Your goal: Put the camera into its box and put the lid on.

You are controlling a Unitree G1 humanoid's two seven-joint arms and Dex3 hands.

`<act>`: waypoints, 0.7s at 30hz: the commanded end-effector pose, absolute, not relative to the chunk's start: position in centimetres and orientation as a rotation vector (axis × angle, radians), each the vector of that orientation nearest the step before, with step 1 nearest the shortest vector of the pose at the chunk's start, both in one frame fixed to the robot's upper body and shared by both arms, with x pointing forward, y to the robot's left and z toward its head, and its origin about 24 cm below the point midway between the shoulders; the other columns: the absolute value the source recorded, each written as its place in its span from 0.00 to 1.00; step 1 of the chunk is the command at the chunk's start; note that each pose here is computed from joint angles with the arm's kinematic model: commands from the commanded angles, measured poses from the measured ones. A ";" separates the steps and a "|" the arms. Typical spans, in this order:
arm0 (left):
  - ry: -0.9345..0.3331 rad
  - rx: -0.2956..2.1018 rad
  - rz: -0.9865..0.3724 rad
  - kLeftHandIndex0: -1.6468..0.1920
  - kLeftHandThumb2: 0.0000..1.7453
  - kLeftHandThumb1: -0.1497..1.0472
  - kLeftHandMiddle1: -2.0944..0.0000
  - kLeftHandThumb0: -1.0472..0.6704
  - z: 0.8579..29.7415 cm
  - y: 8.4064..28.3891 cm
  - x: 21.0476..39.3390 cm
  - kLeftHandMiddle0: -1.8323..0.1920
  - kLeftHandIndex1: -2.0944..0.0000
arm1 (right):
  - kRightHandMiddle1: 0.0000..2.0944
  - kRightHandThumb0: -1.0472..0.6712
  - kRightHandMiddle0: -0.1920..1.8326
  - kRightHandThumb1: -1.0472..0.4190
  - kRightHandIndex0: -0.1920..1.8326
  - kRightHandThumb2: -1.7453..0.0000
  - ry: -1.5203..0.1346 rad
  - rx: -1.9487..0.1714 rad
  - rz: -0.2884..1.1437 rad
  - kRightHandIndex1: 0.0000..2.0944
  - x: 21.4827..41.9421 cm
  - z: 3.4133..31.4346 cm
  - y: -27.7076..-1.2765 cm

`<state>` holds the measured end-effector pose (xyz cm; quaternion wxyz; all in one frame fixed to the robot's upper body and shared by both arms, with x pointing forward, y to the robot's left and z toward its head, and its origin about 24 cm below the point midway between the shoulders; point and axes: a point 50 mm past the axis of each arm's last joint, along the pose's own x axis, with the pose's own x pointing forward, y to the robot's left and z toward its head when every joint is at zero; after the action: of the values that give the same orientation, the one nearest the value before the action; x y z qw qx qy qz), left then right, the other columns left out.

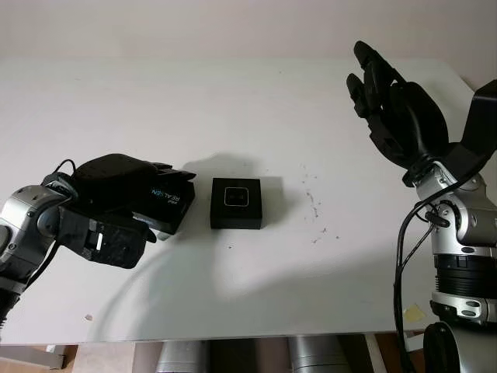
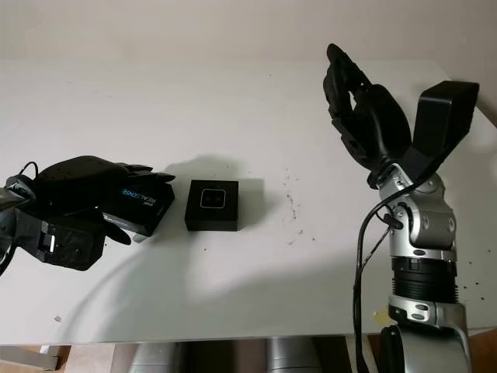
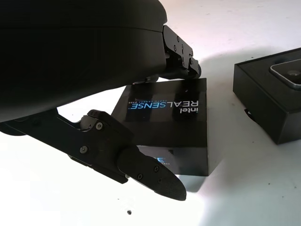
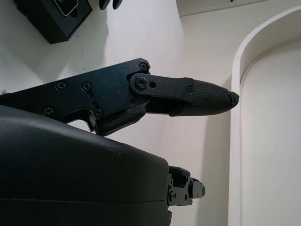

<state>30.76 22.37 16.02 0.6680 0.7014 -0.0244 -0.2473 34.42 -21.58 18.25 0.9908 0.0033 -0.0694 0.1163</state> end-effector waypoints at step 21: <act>-0.043 1.443 -0.382 0.64 0.03 0.89 0.40 0.57 16.2 22.2 30.6 0.65 0.45 | 0.02 0.18 0.07 0.00 0.05 0.72 -0.195 0.005 0.233 0.03 33.6 18.9 -21.2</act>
<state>30.76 22.08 16.54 0.7317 0.6584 -0.0282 -0.1742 33.90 -21.10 18.59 0.9896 0.0034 -0.0823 0.1183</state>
